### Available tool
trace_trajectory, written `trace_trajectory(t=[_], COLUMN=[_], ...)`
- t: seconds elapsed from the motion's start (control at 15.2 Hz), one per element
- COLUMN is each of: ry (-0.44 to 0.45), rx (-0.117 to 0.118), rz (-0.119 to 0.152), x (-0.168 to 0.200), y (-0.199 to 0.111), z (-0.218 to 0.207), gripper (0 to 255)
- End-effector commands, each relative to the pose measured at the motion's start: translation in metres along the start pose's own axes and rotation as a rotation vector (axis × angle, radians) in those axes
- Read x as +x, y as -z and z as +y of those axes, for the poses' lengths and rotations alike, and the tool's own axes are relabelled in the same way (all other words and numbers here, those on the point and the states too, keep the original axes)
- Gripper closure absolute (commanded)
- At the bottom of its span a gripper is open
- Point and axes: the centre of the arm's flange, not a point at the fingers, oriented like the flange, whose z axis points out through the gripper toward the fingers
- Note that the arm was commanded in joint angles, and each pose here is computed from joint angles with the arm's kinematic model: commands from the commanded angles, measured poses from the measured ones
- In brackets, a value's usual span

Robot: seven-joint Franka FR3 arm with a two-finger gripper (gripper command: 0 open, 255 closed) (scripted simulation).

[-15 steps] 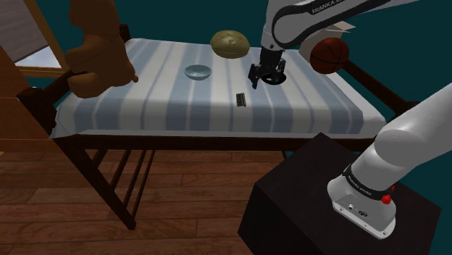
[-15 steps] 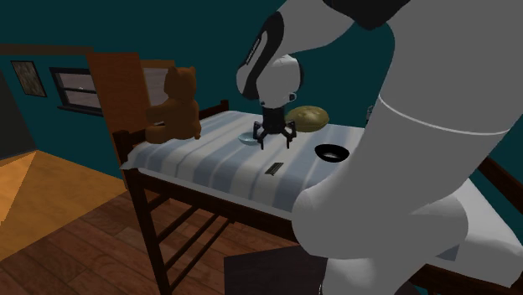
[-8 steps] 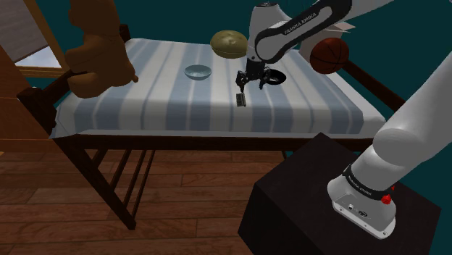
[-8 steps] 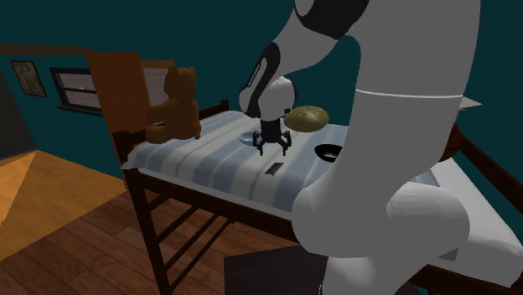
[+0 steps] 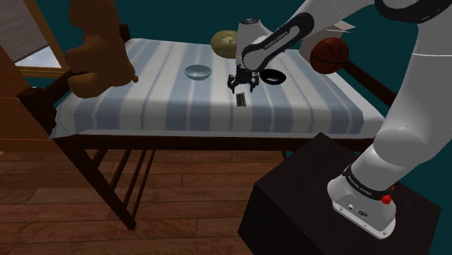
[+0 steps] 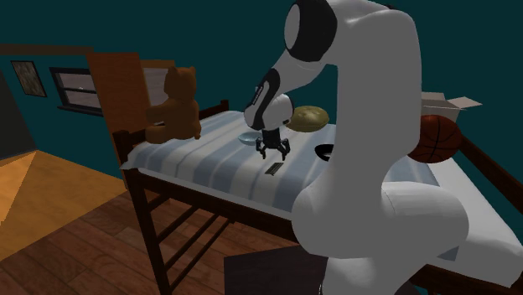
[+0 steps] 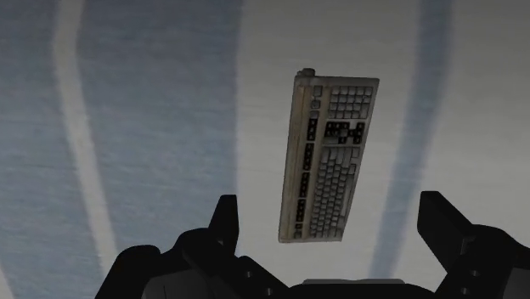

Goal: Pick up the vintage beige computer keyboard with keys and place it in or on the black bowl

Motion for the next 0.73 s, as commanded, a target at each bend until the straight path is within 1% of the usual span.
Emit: trace_trajectory(t=[0.0, 0.4, 0.66], ry=[-0.017, -0.017, -0.017], rx=[-0.003, -0.003, -0.003], rz=[0.004, 0.004, 0.004], x=[0.007, 0.007, 0.007], y=[-0.013, -0.045, -0.048], z=[-0.004, -0.003, -0.003], gripper=[0, 0, 0])
